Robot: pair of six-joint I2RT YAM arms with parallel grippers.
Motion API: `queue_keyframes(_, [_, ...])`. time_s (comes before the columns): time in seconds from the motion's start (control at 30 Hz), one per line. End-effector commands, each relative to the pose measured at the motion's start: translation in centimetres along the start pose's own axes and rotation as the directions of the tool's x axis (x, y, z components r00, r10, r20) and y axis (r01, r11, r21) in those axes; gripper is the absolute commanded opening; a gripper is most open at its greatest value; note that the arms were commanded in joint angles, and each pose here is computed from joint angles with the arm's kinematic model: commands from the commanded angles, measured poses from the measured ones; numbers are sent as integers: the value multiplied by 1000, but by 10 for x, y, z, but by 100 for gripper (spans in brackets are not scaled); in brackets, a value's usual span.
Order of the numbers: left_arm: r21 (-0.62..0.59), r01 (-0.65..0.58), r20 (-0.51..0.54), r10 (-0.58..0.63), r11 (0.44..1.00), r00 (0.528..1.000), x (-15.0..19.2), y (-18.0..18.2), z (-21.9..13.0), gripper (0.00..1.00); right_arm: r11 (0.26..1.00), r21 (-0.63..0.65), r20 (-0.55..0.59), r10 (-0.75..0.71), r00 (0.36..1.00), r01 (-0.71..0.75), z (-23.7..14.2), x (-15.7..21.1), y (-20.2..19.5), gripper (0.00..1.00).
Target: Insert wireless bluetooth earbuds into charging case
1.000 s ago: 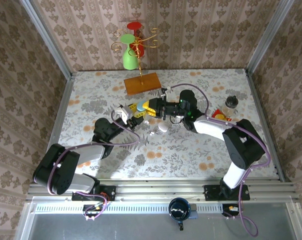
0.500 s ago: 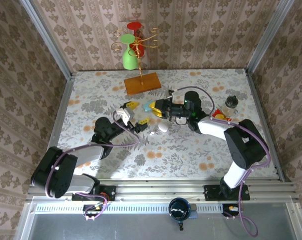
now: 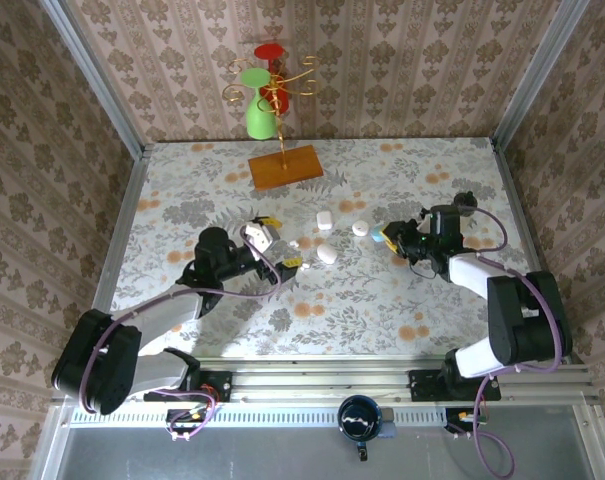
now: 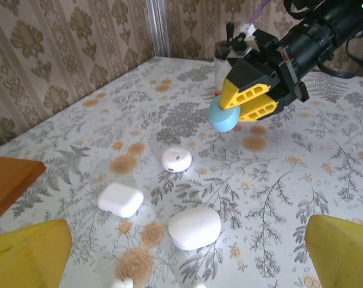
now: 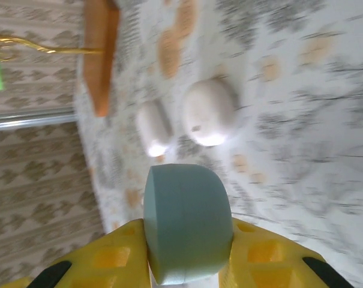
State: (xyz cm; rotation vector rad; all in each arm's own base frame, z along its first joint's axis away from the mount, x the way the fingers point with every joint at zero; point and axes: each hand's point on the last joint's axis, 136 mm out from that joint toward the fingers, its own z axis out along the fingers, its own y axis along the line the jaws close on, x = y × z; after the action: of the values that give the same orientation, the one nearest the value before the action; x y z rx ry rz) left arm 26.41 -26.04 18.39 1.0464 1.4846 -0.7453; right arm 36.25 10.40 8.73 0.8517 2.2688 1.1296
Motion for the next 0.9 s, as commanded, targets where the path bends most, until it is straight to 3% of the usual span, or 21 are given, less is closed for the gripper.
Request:
queue_keyframes(0.0, [39, -14, -27, 15, 999, 1000, 2, -4, 4, 100, 980, 185, 26, -76, 997, 70, -9, 1, -45, 22])
queue_keyframes(0.23, [11, -11, -31, 11, 1000, 999, 7, 2, 7, 100, 962, 264, 46, -82, 996, 67, -6, 1, -73, 26])
queue_keyframes(0.6, [-143, 96, -55, -104, 985, 993, 19, 29, 5, 100, 922, 336, 98, -236, 967, 190, -32, -14, -51, 59])
queue_keyframes(0.73, [-148, 187, -32, -193, 971, 981, 22, 34, 2, 100, 844, 339, 19, -449, 894, 416, -33, -5, -23, 63])
queue_keyframes(0.8, [-144, 243, -20, -248, 959, 968, 23, 36, 2, 100, 757, 338, -59, -576, 815, 560, -28, 6, -9, 65])
queue_keyframes(0.87, [-171, 314, -6, -320, 934, 947, 28, 49, -4, 100, 624, 338, -144, -705, 694, 704, -20, 21, 8, 66])
